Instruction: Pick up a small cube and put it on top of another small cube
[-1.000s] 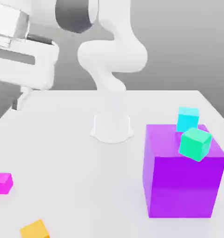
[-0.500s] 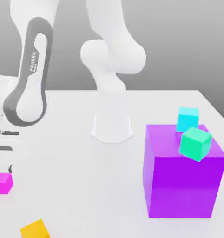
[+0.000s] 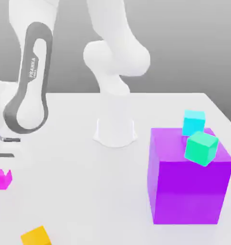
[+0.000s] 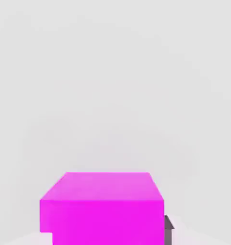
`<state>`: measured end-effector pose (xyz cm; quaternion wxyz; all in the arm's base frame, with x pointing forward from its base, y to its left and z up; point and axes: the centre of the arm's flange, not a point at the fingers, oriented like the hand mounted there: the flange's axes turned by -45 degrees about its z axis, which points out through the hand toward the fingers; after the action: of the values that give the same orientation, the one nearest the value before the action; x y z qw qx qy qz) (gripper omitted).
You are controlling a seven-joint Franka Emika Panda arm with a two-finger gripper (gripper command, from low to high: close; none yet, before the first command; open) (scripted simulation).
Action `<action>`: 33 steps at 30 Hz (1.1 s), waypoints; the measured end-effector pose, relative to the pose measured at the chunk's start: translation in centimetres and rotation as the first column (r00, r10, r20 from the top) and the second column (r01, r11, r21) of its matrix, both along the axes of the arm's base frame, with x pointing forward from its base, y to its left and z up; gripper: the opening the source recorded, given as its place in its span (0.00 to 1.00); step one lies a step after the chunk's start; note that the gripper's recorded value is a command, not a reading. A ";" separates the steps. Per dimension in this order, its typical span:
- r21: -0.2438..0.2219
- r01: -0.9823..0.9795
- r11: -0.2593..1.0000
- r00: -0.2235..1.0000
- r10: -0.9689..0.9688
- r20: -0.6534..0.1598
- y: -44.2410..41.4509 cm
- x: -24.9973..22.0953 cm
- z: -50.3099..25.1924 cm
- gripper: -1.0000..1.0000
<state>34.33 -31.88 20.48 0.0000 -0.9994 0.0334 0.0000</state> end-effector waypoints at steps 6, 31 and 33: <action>-0.002 0.046 0.999 0.999 -0.046 0.004 10.4 6.8 6.2 0.00; 0.005 0.306 0.952 0.952 -0.306 -0.003 52.4 -3.7 22.9 0.00; 0.005 0.308 0.951 0.951 -0.308 -0.003 52.8 -4.0 20.4 0.00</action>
<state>30.29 20.88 40.91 0.0027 -0.9820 0.1887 0.0010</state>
